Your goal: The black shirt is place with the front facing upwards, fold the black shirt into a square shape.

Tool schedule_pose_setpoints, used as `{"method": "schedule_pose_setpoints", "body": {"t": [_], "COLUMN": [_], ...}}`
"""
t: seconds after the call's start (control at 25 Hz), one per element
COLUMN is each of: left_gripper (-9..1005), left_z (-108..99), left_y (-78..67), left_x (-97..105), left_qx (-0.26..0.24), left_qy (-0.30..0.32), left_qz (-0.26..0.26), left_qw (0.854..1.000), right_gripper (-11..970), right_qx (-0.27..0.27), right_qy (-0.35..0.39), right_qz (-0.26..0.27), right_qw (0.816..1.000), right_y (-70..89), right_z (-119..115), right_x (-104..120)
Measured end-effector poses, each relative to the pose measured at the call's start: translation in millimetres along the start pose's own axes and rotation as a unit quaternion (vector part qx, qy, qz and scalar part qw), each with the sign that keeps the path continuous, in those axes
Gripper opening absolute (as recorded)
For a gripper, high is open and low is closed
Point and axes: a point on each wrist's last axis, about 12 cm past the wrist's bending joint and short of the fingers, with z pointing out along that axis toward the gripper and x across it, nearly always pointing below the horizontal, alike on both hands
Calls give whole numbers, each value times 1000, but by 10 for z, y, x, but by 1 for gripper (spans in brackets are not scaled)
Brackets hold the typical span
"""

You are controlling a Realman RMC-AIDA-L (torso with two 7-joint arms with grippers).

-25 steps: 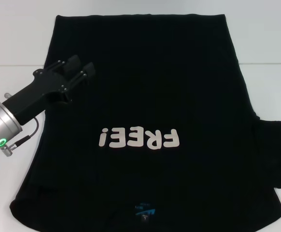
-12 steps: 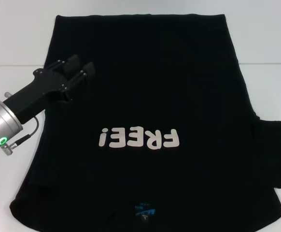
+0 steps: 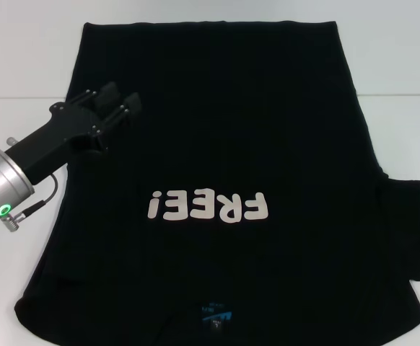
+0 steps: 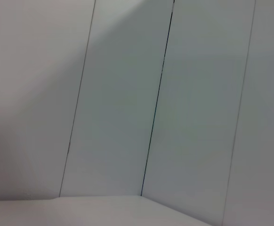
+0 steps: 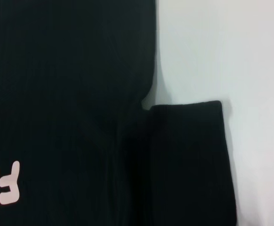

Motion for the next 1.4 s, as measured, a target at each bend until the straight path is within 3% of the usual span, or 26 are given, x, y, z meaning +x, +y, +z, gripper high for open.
{"method": "schedule_pose_setpoints", "body": {"t": [1.12,1.4], "left_gripper": [481,481], "left_z": [-30,-43], "left_y": [-1,2], "left_x": [22,27], "left_qx": [-4,-7], "left_qy": [0,0], "left_qz": [-4,-5], "left_qw": [1000,1000], "right_gripper": [623,380], "right_qx": [-3,-6], "right_qy": [-9,-7], "right_qz": [-18,-18], "right_qw": [1000,1000], "right_y": [4,10], "right_z": [128,149], "right_x": [37,49]}}
